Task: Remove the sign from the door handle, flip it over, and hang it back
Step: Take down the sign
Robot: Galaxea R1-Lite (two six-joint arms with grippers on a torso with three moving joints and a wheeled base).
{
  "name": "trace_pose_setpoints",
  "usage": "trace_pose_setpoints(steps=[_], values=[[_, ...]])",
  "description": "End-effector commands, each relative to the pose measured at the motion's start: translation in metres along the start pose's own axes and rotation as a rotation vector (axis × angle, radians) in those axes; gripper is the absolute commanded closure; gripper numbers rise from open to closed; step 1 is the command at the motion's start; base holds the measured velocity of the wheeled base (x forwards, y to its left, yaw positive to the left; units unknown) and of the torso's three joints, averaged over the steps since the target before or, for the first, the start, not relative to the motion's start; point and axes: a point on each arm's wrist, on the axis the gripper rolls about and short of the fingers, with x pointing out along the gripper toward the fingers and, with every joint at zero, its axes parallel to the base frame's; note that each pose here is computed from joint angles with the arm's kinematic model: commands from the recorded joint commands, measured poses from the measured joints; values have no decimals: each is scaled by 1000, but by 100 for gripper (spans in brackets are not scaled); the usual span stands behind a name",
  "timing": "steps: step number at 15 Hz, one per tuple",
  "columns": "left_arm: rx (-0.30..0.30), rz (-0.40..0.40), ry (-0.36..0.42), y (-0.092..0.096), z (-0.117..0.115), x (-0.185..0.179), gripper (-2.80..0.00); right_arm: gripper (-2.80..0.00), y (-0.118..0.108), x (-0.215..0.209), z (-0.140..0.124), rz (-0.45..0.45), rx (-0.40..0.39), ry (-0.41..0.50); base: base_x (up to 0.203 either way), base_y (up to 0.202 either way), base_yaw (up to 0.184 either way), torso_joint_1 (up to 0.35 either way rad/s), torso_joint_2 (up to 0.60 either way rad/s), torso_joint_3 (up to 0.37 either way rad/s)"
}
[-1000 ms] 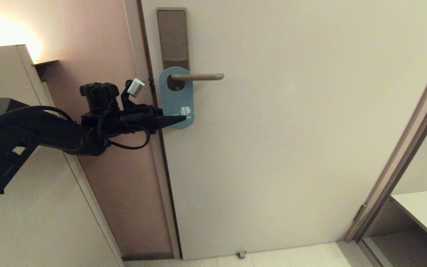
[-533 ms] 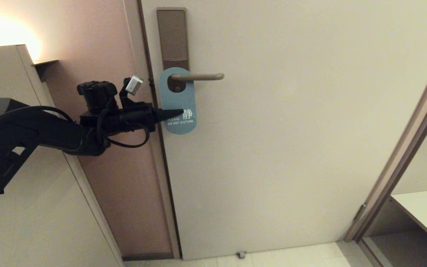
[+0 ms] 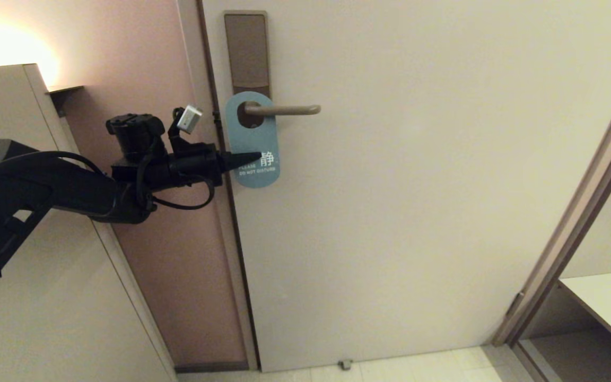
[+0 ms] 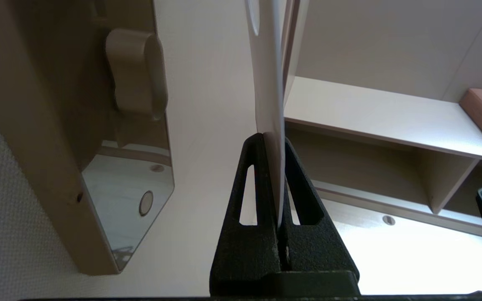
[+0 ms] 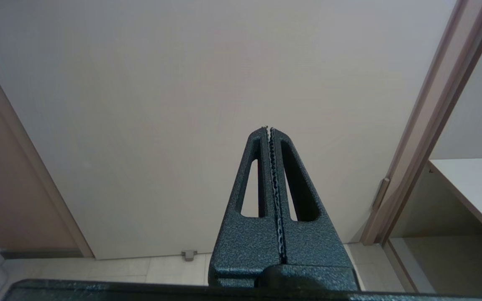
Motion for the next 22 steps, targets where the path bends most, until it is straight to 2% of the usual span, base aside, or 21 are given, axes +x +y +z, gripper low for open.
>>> trace_pose_setpoints(steps=[1,6,13,17,22], values=[[7,-9,-3,-5,3,1,0,0,0,0,0,0,0,-1,0,0,0,0,0,0],[0,5,-1,-23,8,-1,0,0,0,0,0,0,0,-1,0,0,0,0,0,0],[34,88,-32,-32,19,-5,0,0,0,0,0,0,0,-1,0,0,0,0,0,0],[25,96,-3,-45,9,-13,0,0,0,0,0,0,0,-1,0,0,0,0,0,0],[42,189,0,-52,5,-13,0,0,0,0,0,0,0,-1,0,0,0,0,0,0]])
